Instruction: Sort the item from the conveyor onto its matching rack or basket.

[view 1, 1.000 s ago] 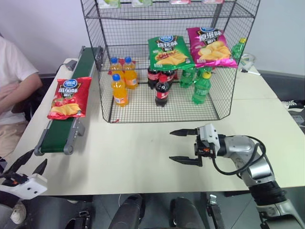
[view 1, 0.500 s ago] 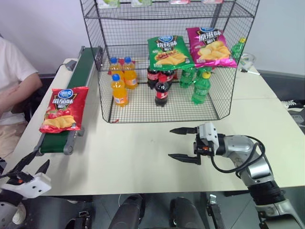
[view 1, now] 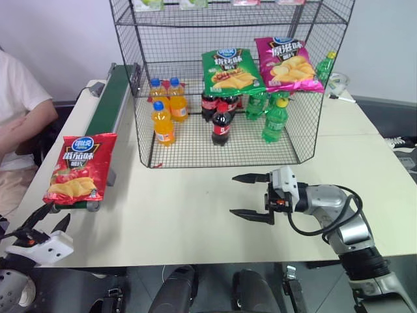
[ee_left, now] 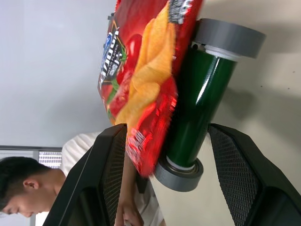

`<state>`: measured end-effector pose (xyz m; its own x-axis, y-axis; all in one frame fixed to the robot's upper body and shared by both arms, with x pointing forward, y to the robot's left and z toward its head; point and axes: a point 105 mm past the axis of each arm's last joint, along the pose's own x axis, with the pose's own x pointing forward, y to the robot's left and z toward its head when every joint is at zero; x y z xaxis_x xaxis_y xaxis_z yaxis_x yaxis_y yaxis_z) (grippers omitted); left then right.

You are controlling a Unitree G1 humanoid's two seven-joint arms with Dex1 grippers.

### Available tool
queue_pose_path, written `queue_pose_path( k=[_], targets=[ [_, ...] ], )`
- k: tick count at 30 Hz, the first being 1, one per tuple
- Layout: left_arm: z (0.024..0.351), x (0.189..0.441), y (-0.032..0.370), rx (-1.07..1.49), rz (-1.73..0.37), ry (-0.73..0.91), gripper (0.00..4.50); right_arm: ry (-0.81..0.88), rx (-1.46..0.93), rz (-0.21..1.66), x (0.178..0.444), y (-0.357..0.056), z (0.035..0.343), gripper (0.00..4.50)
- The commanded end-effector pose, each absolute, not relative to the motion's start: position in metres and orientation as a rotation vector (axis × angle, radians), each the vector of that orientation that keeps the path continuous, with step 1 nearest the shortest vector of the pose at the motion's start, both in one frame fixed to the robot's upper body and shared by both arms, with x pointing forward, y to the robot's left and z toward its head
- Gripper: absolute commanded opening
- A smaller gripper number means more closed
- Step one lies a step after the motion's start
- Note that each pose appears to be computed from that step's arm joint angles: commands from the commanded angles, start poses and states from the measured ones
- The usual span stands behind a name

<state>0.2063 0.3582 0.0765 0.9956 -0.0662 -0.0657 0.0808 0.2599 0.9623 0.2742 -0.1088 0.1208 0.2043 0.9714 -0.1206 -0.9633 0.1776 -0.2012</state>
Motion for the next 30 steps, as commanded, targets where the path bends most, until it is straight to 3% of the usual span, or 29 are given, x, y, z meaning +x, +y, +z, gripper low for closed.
queue_pose_path(
  k=[1, 20, 23, 27, 30],
  targets=[
    [0.082, 0.211, 0.36, 1.313, -0.086, -0.005, 2.85, -0.117, -0.269, 1.373, 0.275, -0.105, 0.139, 4.5],
    [0.086, 0.223, 0.349, 1.297, -0.12, -0.052, 2.85, -0.113, -0.275, 1.366, 0.276, -0.105, 0.137, 4.5],
    [0.087, 0.222, 0.346, 1.29, -0.126, -0.064, 1.97, -0.114, -0.275, 1.366, 0.276, -0.105, 0.136, 4.5],
    [0.09, 0.221, 0.346, 1.288, -0.119, -0.079, 0.04, -0.113, -0.273, 1.366, 0.277, -0.104, 0.136, 4.5],
    [0.096, 0.219, 0.344, 1.301, -0.096, -0.107, 0.04, -0.113, -0.273, 1.365, 0.277, -0.104, 0.136, 4.5]
  ],
)
